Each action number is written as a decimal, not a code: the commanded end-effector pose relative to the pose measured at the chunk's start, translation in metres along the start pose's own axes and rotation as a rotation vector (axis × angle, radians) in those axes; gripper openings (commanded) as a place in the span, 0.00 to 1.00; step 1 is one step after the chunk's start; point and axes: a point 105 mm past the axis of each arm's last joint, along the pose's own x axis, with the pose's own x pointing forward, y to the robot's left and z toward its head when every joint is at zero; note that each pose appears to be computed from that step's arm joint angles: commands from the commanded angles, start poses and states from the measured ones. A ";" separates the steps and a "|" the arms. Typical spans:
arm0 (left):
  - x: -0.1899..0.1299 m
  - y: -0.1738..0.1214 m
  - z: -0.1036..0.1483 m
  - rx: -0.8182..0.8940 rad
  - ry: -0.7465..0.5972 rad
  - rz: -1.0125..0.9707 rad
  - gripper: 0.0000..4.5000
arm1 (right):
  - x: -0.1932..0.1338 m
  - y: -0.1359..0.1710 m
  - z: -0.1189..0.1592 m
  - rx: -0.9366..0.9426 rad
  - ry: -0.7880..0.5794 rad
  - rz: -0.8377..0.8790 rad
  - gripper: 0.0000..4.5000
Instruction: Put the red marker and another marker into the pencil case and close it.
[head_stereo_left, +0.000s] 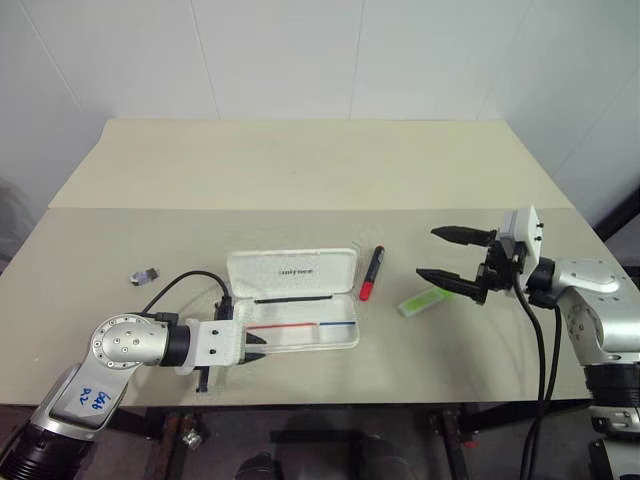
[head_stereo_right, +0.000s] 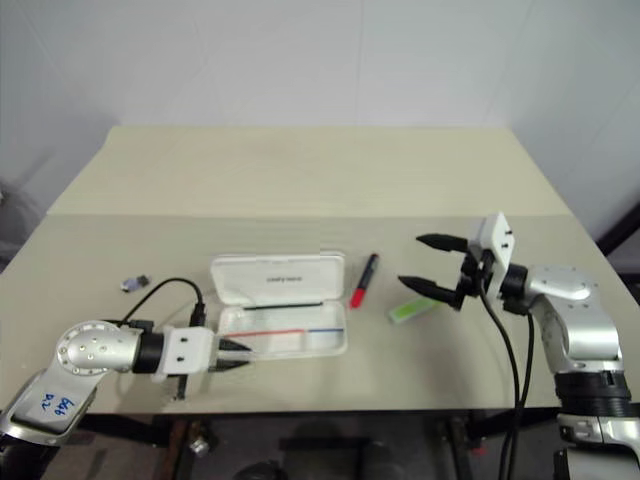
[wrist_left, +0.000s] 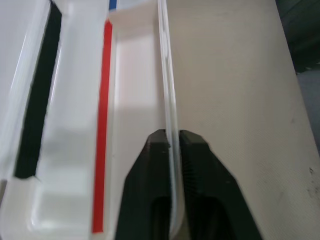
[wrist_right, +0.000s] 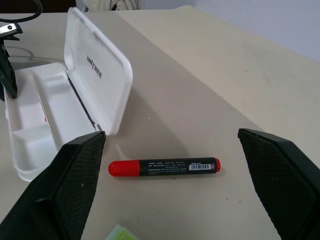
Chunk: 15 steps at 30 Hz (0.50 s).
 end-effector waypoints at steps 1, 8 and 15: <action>-0.001 0.003 0.006 0.008 -0.020 -0.001 0.40 | -0.001 0.002 0.011 -0.032 -0.026 0.000 1.00; -0.002 0.006 0.017 -0.001 -0.065 0.009 0.91 | 0.005 0.008 0.008 -0.019 -0.027 0.015 1.00; 0.001 0.000 0.022 -0.026 -0.087 -0.005 0.99 | 0.011 0.013 0.004 -0.005 -0.033 0.031 1.00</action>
